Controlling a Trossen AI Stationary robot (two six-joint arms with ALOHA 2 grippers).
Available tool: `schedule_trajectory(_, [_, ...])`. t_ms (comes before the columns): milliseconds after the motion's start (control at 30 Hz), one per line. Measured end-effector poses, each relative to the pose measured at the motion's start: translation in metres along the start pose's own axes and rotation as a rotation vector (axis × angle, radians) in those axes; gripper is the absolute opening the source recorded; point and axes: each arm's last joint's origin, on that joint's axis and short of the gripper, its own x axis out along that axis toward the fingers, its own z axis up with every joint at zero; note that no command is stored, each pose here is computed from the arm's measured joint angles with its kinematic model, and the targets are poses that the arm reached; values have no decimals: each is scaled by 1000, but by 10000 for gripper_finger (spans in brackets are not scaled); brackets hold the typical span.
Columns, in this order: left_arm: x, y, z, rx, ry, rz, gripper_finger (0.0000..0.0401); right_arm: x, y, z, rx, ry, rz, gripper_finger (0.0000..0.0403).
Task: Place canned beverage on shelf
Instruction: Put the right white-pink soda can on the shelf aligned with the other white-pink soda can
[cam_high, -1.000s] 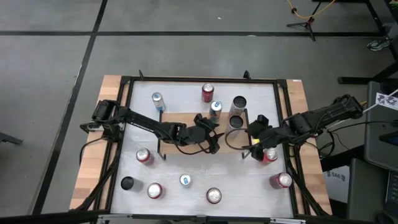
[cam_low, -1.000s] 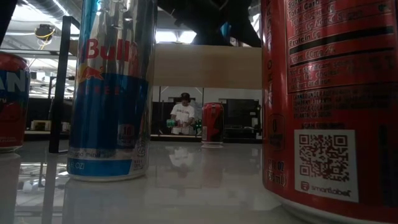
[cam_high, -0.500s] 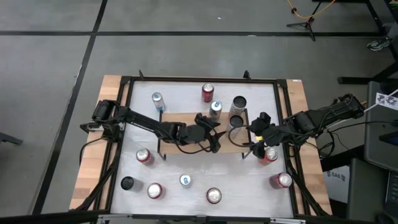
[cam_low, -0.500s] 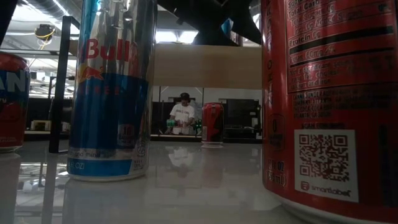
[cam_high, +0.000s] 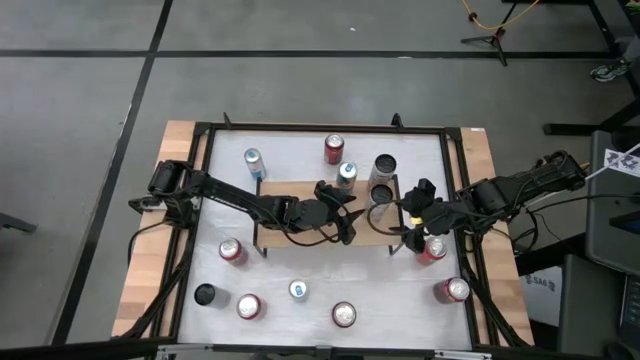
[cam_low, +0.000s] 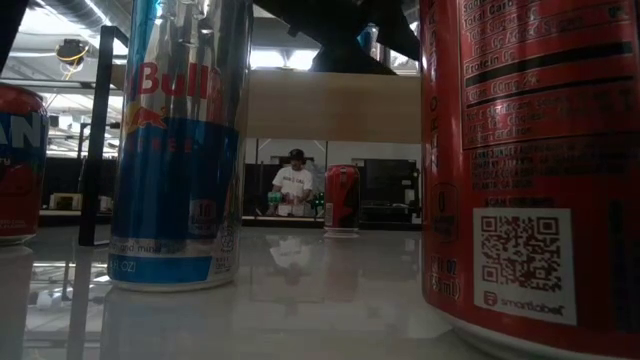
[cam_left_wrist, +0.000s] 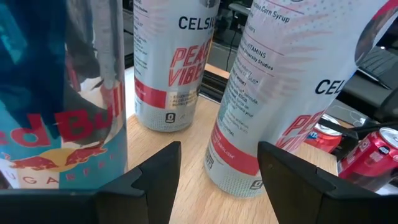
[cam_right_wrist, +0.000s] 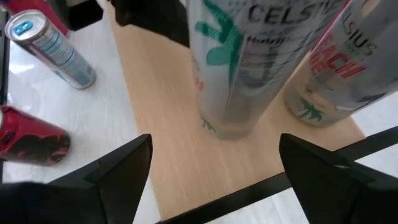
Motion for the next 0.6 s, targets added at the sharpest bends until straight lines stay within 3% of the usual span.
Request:
schedule_trajectory(267, [-2, 1, -9, 30, 72, 25, 211, 1, 1, 1, 6, -8, 0, 342])
schedule_trajectory(600, [-2, 1, -9, 29, 77, 26, 211, 17, 14, 4, 111, 23, 51, 342])
